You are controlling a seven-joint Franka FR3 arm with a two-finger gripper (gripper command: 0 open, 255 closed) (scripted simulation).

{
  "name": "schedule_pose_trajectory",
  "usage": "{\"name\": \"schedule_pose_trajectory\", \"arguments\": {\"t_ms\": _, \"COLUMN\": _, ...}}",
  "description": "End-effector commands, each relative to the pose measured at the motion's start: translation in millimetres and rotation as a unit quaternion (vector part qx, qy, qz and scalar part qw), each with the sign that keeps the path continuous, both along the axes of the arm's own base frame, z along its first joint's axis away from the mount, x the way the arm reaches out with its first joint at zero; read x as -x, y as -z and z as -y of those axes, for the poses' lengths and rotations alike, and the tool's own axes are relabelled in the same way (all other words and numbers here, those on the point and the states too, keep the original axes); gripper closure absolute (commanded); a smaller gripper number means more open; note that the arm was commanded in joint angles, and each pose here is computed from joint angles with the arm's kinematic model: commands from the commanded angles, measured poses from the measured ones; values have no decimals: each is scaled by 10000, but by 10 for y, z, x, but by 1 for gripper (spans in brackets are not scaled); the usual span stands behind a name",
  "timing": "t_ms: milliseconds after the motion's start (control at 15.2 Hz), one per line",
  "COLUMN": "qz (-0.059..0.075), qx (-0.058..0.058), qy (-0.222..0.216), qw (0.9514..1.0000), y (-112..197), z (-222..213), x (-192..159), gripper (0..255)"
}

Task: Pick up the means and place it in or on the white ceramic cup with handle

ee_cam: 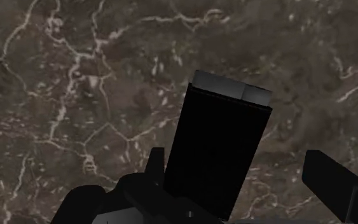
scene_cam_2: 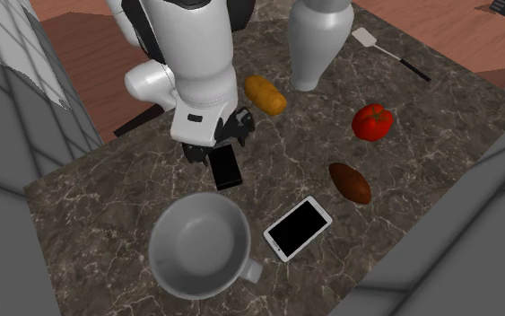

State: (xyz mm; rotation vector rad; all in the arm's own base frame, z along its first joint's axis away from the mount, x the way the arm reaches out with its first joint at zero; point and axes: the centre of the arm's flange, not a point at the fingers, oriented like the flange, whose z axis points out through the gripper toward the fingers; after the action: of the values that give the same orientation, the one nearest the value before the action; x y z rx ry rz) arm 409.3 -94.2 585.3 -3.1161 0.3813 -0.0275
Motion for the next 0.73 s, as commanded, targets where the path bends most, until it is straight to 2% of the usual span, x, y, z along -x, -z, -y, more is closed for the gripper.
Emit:
{"name": "schedule_pose_trajectory", "arguments": {"t_ms": 0, "qz": -23, "qx": 19, "qy": 115, "qw": 9999, "y": 47, "z": 75, "x": -36, "gripper": 0}}
{"name": "schedule_pose_trajectory", "arguments": {"t_ms": 396, "qz": -23, "qx": 19, "qy": 115, "qw": 9999, "y": 394, "z": 76, "x": -40, "gripper": 0}}
{"name": "schedule_pose_trajectory", "arguments": {"t_ms": 660, "qz": -23, "qx": 19, "qy": 115, "qw": 9999, "y": 394, "z": 76, "x": -40, "gripper": 0}}
